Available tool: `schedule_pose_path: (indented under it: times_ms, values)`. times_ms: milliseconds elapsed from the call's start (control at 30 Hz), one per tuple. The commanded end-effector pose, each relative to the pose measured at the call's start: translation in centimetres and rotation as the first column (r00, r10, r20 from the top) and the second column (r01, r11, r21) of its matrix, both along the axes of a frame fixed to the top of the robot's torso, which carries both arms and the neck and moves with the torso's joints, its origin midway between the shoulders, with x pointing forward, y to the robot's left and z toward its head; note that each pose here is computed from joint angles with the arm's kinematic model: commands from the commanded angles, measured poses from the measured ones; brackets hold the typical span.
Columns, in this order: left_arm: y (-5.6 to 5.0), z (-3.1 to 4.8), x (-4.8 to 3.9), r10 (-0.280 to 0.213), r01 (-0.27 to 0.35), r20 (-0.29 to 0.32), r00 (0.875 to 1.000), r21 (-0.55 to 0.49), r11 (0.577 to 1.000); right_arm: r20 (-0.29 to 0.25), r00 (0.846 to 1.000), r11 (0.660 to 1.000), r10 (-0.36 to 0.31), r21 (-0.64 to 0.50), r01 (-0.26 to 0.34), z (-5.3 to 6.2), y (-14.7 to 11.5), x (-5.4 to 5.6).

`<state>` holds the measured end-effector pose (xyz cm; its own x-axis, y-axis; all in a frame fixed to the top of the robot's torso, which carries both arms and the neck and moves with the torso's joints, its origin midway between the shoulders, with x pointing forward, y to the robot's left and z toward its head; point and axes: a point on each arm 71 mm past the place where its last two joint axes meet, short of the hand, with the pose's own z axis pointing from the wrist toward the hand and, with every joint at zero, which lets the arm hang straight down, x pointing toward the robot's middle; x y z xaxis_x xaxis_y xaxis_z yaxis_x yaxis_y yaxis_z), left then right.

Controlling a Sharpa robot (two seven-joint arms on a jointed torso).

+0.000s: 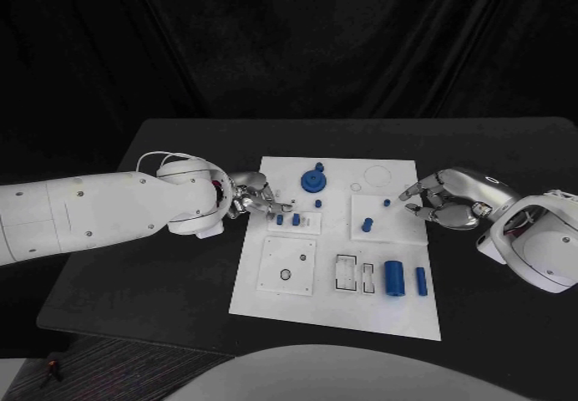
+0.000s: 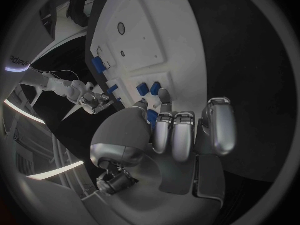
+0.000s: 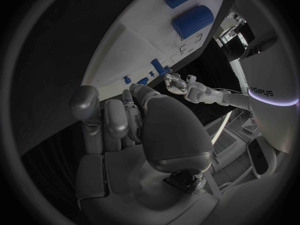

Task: Assemble the parts on the task board

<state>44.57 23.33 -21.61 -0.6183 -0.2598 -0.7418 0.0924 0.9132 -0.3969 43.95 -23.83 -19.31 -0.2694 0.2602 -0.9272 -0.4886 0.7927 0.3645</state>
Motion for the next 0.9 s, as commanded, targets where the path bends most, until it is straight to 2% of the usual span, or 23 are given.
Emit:
schedule_pose_path:
  times_ms: [33,167,267,300,333,400,433,500,533,600,667,700,767,900]
  values:
    - [-0.3,2.48,1.47,-0.028,0.040,0.146,0.989,-0.084,0.996,0.002,1.000,1.000,-0.014,0.002,0.014,0.0,-0.1,-0.1]
    - [-0.6,4.81,3.20,-0.087,0.120,0.246,0.965,-0.124,0.985,0.002,1.000,1.000,-0.015,0.002,0.015,0.0,0.0,0.0]
    - [-1.2,6.14,4.22,-0.169,0.230,0.333,0.928,-0.153,0.961,0.006,1.000,1.000,-0.013,0.005,0.013,0.0,0.0,0.0]
    - [-1.3,6.48,4.47,-0.199,0.270,0.364,0.910,-0.154,0.951,0.009,1.000,1.000,-0.012,0.007,0.012,0.0,0.0,0.0]
    - [-1.6,6.85,4.72,-0.239,0.320,0.404,0.883,-0.146,0.936,0.012,1.000,1.000,-0.011,0.009,0.011,0.1,0.1,-0.1]
    - [-2.1,7.35,5.02,-0.320,0.419,0.483,0.815,-0.109,0.901,0.020,1.000,1.000,-0.010,0.015,0.010,0.1,0.0,-0.1]
    - [-2.2,7.38,5.03,-0.353,0.455,0.511,0.784,-0.086,0.886,0.022,1.000,1.000,-0.010,0.017,0.009,0.2,0.0,-0.1]
    - [-2.5,7.21,4.94,-0.401,0.503,0.543,0.737,-0.045,0.863,0.023,1.000,1.000,-0.010,0.017,0.009,0.2,-0.1,-0.2]
    - [-2.7,6.99,4.85,-0.428,0.527,0.559,0.710,-0.018,0.850,0.023,1.000,1.000,-0.010,0.017,0.009,0.2,-0.1,-0.1]
    - [-3.0,6.55,4.71,-0.468,0.557,0.571,0.674,0.023,0.830,0.023,1.000,1.000,-0.009,0.017,0.009,0.2,-0.1,-0.1]
    - [-3.5,5.83,4.52,-0.525,0.592,0.579,0.624,0.089,0.801,0.023,1.000,1.000,-0.007,0.017,0.007,0.2,0.0,-0.1]
    - [-3.7,5.54,4.45,-0.547,0.603,0.579,0.605,0.116,0.789,0.024,1.000,1.000,-0.006,0.017,0.006,0.2,0.0,-0.1]
    - [-4.1,4.94,4.31,-0.585,0.620,0.572,0.574,0.162,0.767,0.024,1.000,1.000,-0.004,0.018,0.003,0.2,0.0,-0.1]
    - [-4.8,3.94,4.11,-0.631,0.641,0.553,0.543,0.212,0.737,0.022,1.000,1.000,-0.001,0.017,0.001,0.1,0.1,-0.1]
